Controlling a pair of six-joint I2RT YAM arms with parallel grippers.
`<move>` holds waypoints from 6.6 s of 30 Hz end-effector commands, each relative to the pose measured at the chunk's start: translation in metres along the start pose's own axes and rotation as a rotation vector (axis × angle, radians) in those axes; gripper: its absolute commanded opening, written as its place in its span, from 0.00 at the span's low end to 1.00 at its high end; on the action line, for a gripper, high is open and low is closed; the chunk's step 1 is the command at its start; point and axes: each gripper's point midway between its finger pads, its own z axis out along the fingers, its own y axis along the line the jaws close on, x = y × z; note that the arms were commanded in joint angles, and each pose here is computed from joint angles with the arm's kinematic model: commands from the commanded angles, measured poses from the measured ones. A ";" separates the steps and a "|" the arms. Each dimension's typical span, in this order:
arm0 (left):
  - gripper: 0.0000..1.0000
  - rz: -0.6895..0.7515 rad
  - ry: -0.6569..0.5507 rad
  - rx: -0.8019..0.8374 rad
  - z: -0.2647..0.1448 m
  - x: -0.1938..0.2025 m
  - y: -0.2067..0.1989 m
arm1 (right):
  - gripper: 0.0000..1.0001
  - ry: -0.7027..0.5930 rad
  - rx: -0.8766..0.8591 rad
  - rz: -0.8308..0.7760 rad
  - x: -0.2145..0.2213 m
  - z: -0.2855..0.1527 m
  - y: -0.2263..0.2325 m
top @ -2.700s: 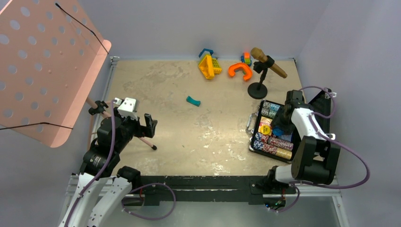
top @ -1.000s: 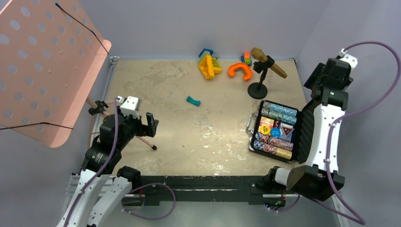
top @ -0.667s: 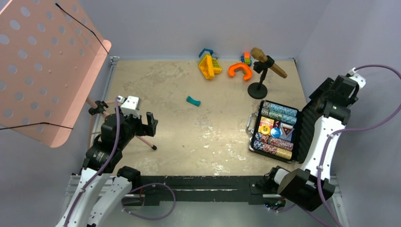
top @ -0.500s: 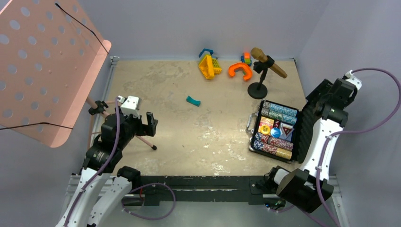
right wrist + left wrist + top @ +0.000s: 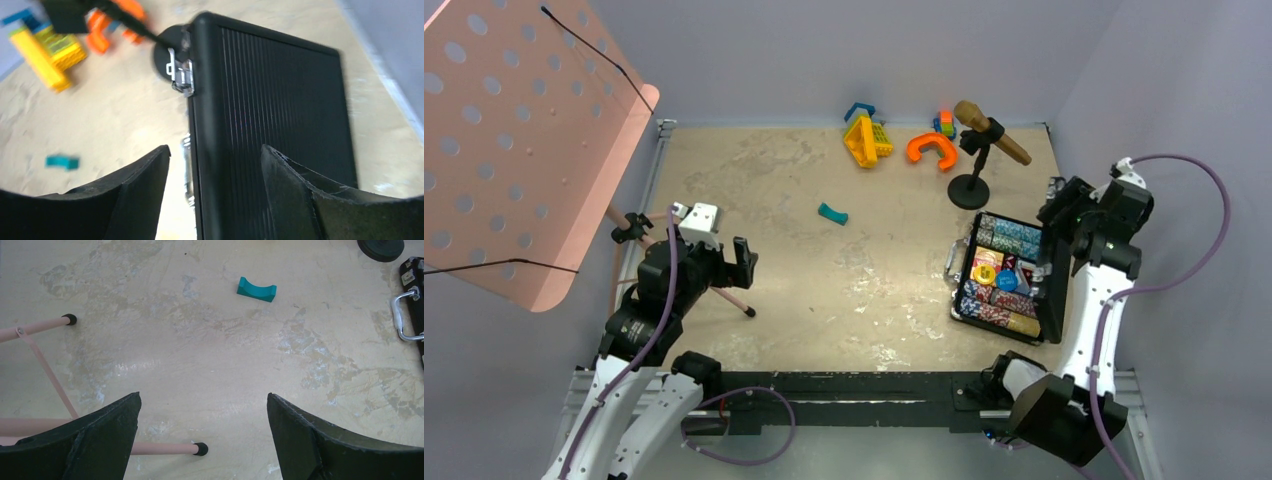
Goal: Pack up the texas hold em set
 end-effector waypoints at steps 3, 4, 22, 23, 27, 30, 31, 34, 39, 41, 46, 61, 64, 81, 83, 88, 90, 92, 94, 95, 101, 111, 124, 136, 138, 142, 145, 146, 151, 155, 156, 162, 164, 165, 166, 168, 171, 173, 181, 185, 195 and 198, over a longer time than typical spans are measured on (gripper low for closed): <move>0.99 0.007 -0.045 0.010 -0.002 -0.010 -0.002 | 0.70 0.059 -0.287 -0.076 0.018 -0.021 0.080; 0.99 0.007 -0.047 0.008 -0.002 -0.010 -0.002 | 0.70 0.056 -0.298 -0.085 0.017 -0.025 0.084; 1.00 -0.001 -0.062 0.020 -0.007 -0.014 -0.004 | 0.18 0.327 -0.283 -0.185 0.125 -0.004 0.073; 1.00 -0.002 -0.063 0.021 -0.007 -0.014 -0.004 | 0.14 0.357 -0.284 -0.192 0.135 -0.003 0.073; 0.99 -0.002 -0.061 0.024 -0.007 -0.014 -0.005 | 0.05 0.437 -0.290 -0.209 0.164 -0.005 0.078; 0.99 -0.001 -0.061 0.025 -0.007 -0.014 -0.005 | 0.03 0.486 -0.303 -0.226 0.188 -0.008 0.083; 0.99 -0.001 -0.060 0.025 -0.007 -0.014 -0.005 | 0.02 0.497 -0.309 -0.233 0.194 -0.009 0.085; 0.99 -0.001 -0.058 0.024 -0.007 -0.013 -0.004 | 0.01 0.534 -0.307 -0.244 0.214 -0.008 0.087; 0.99 -0.001 -0.061 0.026 -0.008 -0.014 -0.005 | 0.00 0.555 -0.274 -0.254 0.231 -0.008 0.084; 0.99 -0.001 -0.061 0.027 -0.008 -0.014 -0.005 | 0.00 0.561 -0.260 -0.252 0.239 -0.007 0.080; 0.99 -0.001 -0.061 0.033 -0.008 -0.014 -0.006 | 0.00 0.575 -0.250 -0.252 0.250 0.000 0.078; 1.00 -0.001 -0.062 0.033 -0.009 -0.014 -0.006 | 0.00 0.576 -0.228 -0.287 0.254 0.005 0.083; 0.99 -0.001 -0.061 0.035 -0.009 -0.014 -0.006 | 0.00 0.580 -0.221 -0.298 0.255 0.006 0.085; 0.99 -0.001 -0.066 0.040 -0.010 -0.015 -0.007 | 0.00 0.549 -0.253 -0.319 0.237 0.000 0.106; 0.99 -0.003 -0.065 0.041 -0.010 -0.015 -0.007 | 0.00 0.520 -0.255 -0.320 0.226 -0.004 0.110; 0.99 -0.003 -0.068 0.042 -0.010 -0.015 -0.008 | 0.00 0.415 -0.199 -0.318 0.194 -0.011 0.104; 0.99 -0.003 -0.070 0.044 -0.011 -0.016 -0.008 | 0.00 0.350 -0.153 -0.292 0.178 -0.012 0.095; 0.99 -0.003 -0.070 0.047 -0.011 -0.015 -0.008 | 0.00 0.308 -0.133 -0.240 0.169 -0.014 0.087; 0.99 -0.004 -0.071 0.048 -0.011 -0.016 -0.009 | 0.00 0.272 -0.115 -0.184 0.161 -0.017 0.079; 0.99 -0.004 -0.072 0.050 -0.011 -0.016 -0.009 | 0.00 0.263 -0.093 -0.150 0.159 -0.016 0.073; 0.99 -0.005 -0.079 0.055 -0.013 -0.016 -0.010 | 0.00 0.270 -0.013 -0.066 0.168 -0.007 0.050; 0.99 -0.005 -0.083 0.056 -0.014 -0.017 -0.010 | 0.00 0.321 0.057 -0.012 0.202 0.014 0.032; 0.99 -0.007 -0.085 0.058 -0.014 -0.018 -0.010 | 0.00 0.191 0.002 -0.121 0.146 0.007 0.053; 0.99 -0.004 -0.084 0.056 -0.014 -0.017 -0.010 | 0.11 0.079 -0.018 -0.226 0.072 0.046 0.106; 0.99 -0.005 -0.084 0.054 -0.013 -0.017 -0.010 | 0.08 0.086 -0.013 -0.231 0.071 0.061 0.113; 0.99 -0.003 -0.081 0.054 -0.013 -0.017 -0.009 | 0.01 0.130 -0.021 -0.247 0.080 0.093 0.126; 0.99 -0.003 -0.081 0.054 -0.013 -0.017 -0.009 | 0.00 0.152 0.008 -0.267 0.087 0.114 0.126; 0.99 -0.003 -0.080 0.052 -0.013 -0.017 -0.009 | 0.00 0.153 0.015 -0.272 0.087 0.119 0.126; 0.99 -0.003 -0.081 0.052 -0.013 -0.017 -0.009 | 0.00 0.176 0.047 -0.281 0.094 0.138 0.124; 1.00 -0.003 -0.083 0.055 -0.013 -0.018 -0.010 | 0.00 0.194 0.056 -0.277 0.101 0.145 0.124; 0.99 -0.003 -0.082 0.055 -0.013 -0.018 -0.010 | 0.00 0.202 0.057 -0.278 0.104 0.147 0.124; 0.99 -0.003 -0.081 0.060 -0.012 -0.017 -0.011 | 0.00 0.245 0.074 -0.285 0.120 0.158 0.118; 1.00 -0.003 -0.082 0.061 -0.012 -0.018 -0.011 | 0.00 0.262 0.075 -0.285 0.126 0.162 0.118; 0.99 -0.003 -0.081 0.061 -0.012 -0.017 -0.011 | 0.00 0.266 0.075 -0.284 0.128 0.163 0.118; 0.99 -0.003 -0.082 0.062 -0.013 -0.018 -0.011 | 0.00 0.273 0.077 -0.285 0.131 0.166 0.117; 1.00 -0.003 -0.081 0.062 -0.012 -0.017 -0.011 | 0.00 0.284 0.082 -0.288 0.135 0.170 0.116; 0.99 -0.003 -0.081 0.063 -0.012 -0.017 -0.011 | 0.00 0.302 0.095 -0.293 0.141 0.174 0.113; 0.99 -0.002 -0.082 0.063 -0.012 -0.018 -0.011 | 0.00 0.308 0.106 -0.296 0.144 0.176 0.110; 1.00 -0.002 -0.081 0.065 -0.012 -0.018 -0.011 | 0.00 0.315 0.113 -0.300 0.146 0.178 0.109; 0.99 -0.003 -0.082 0.065 -0.013 -0.018 -0.011 | 0.00 0.326 0.120 -0.307 0.148 0.180 0.108; 0.99 -0.003 -0.085 0.065 -0.013 -0.018 -0.011 | 0.00 0.370 0.161 -0.311 0.163 0.183 0.101; 1.00 -0.003 -0.086 0.065 -0.014 -0.018 -0.011 | 0.00 0.376 0.170 -0.313 0.167 0.181 0.099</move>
